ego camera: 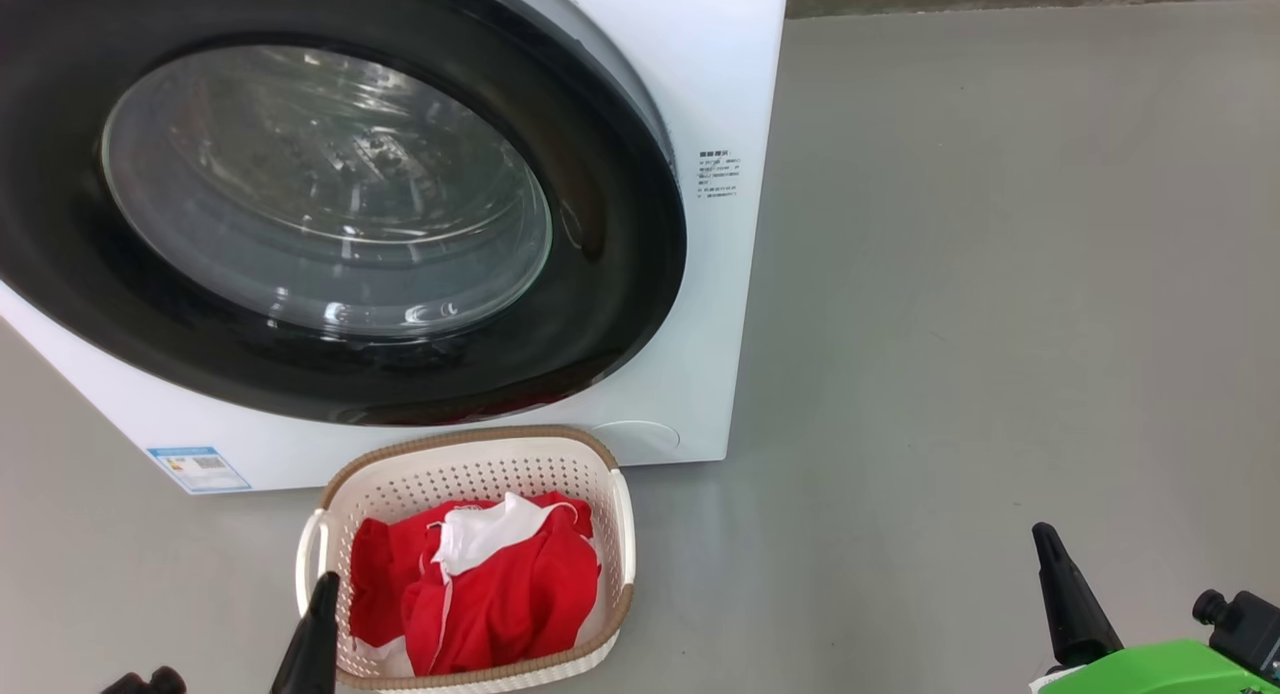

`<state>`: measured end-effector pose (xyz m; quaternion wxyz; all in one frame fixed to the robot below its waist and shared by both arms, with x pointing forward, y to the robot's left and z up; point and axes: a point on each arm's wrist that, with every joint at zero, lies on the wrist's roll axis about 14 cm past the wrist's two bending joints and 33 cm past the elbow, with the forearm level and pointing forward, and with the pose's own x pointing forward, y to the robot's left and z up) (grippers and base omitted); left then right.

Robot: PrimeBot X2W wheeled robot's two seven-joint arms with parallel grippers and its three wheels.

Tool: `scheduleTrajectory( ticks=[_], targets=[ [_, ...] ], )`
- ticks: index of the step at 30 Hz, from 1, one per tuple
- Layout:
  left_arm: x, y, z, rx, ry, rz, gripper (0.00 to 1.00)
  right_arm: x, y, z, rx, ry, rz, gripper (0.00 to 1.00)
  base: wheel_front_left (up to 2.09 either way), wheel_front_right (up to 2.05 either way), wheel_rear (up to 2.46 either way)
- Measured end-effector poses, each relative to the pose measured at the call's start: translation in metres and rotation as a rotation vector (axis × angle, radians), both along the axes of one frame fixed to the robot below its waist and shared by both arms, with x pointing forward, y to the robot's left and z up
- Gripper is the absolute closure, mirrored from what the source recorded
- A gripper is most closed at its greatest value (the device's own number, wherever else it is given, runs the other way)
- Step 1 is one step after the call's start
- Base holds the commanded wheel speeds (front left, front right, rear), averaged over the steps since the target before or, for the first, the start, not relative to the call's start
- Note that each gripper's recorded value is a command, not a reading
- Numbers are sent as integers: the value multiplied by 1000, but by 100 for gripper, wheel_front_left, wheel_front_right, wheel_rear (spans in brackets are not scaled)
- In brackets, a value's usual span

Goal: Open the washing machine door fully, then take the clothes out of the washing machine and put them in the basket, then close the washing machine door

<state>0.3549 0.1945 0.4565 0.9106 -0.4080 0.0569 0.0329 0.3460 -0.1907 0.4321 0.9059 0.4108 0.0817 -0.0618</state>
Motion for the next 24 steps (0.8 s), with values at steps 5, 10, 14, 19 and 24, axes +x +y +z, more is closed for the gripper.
scheduleTrajectory(
  ticks=[5,10,14,19,24],
  targets=[
    [1,0,0,-44,6,4,100,0,-3,0,48,0,-17,100,0,0,0],
    [1,1,0,-94,7,14,100,5,-4,5,98,-12,-24,100,0,0,0],
    [4,0,3,-141,2,18,100,5,-5,6,139,-15,-33,100,0,0,0],
    [5,0,3,-189,5,24,100,5,-5,7,187,-15,-43,100,0,0,0],
    [5,1,3,-233,9,30,100,10,-6,13,237,-34,-49,100,0,0,0]
  ],
)
